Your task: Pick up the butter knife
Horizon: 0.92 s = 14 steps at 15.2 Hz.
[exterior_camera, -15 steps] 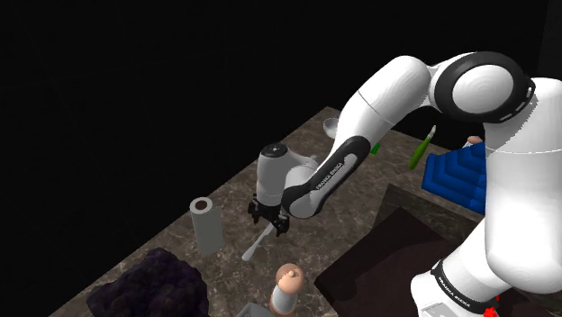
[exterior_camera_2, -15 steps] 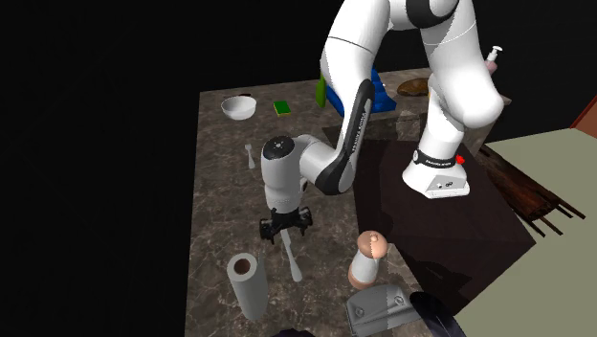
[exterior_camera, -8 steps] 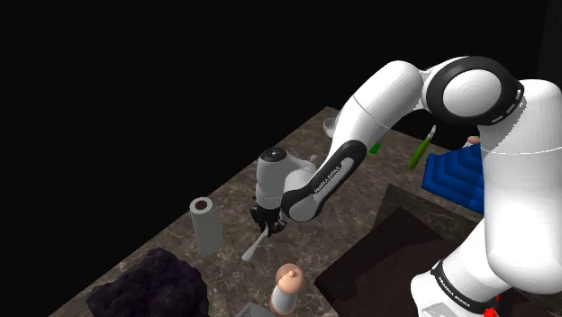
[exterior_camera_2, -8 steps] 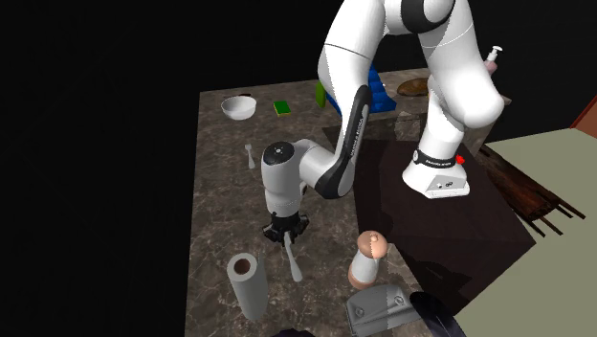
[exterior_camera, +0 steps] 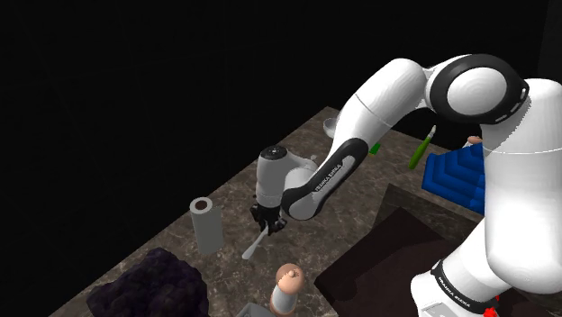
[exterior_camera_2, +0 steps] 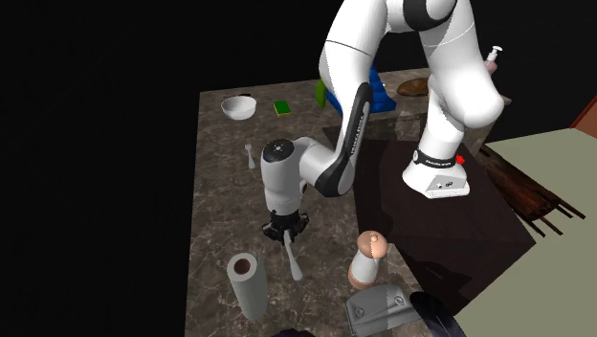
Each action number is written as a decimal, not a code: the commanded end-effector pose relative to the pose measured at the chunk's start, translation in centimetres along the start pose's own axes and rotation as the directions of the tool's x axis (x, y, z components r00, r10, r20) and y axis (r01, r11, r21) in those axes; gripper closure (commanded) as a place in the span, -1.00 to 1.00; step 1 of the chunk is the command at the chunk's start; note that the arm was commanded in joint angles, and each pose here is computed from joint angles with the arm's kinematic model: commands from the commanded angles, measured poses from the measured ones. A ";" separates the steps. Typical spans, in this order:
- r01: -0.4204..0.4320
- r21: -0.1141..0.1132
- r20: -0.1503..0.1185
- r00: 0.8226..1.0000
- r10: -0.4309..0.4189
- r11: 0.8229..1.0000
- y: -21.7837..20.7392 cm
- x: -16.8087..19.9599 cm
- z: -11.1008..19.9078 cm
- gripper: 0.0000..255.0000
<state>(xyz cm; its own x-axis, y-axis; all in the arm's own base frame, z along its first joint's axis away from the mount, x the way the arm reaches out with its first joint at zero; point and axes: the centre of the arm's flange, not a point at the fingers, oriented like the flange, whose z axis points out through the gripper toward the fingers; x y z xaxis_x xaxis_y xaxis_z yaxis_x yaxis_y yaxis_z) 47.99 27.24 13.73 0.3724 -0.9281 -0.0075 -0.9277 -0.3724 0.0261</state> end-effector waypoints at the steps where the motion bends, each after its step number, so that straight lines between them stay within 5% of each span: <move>1: 0.000 0.000 0.000 1.000 0.000 1.000 0.0 0.0 -0.9 1.00; 14: 0.000 0.000 0.000 1.000 0.000 1.000 0.2 -0.1 -7.3 1.00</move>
<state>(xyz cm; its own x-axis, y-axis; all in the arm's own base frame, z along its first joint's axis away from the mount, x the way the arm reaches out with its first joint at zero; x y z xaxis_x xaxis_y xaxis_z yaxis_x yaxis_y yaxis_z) 48.01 27.21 20.76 0.3723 -0.9281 -0.0074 -0.9277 -0.3724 0.0257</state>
